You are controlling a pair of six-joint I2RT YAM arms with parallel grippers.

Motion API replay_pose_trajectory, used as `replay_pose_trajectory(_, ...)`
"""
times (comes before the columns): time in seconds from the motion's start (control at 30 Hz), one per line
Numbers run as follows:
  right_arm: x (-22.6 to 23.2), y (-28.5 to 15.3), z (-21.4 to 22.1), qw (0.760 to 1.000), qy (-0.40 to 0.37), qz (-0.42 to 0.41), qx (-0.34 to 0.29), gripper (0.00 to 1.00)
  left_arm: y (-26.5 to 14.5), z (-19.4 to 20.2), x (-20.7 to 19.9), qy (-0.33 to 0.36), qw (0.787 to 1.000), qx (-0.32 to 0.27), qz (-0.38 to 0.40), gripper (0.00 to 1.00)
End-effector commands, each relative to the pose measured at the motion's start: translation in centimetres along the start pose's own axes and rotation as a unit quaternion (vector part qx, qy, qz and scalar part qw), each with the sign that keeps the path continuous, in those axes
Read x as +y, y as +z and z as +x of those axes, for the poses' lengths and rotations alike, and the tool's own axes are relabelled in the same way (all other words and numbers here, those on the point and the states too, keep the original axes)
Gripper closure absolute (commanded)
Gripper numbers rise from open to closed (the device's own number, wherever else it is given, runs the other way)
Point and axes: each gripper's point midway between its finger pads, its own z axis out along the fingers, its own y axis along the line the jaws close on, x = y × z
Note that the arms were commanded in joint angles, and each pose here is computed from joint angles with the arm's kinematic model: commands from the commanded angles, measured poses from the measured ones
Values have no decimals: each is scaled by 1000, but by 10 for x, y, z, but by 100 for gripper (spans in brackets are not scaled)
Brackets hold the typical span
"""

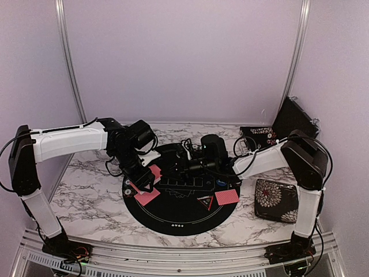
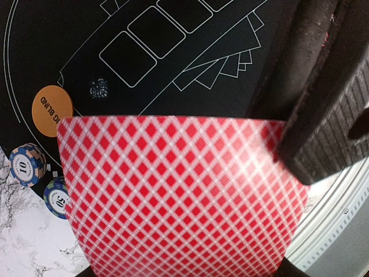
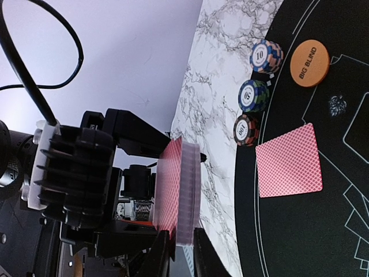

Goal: Distribute texas hold em gaming equipment
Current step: Pick up the poker card from the face-down deck piles.

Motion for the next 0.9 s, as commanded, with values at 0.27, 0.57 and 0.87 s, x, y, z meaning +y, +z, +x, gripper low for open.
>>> replay_pose_trajectory(0.27,7,3,3,1000,-7,-12,5,100,-4,-5,-2,6,1000,-4,4,45)
replay_pose_trajectory(0.57,11,-2,-2,1000,-8,-12,-1,100,-5,-5,-2,6,1000,-5,3,45)
replay_pose_trajectory(0.87,15,-14,-10,1000,-4,-14,-15,100,-5,-5,-2,5,1000,-5,4,45)
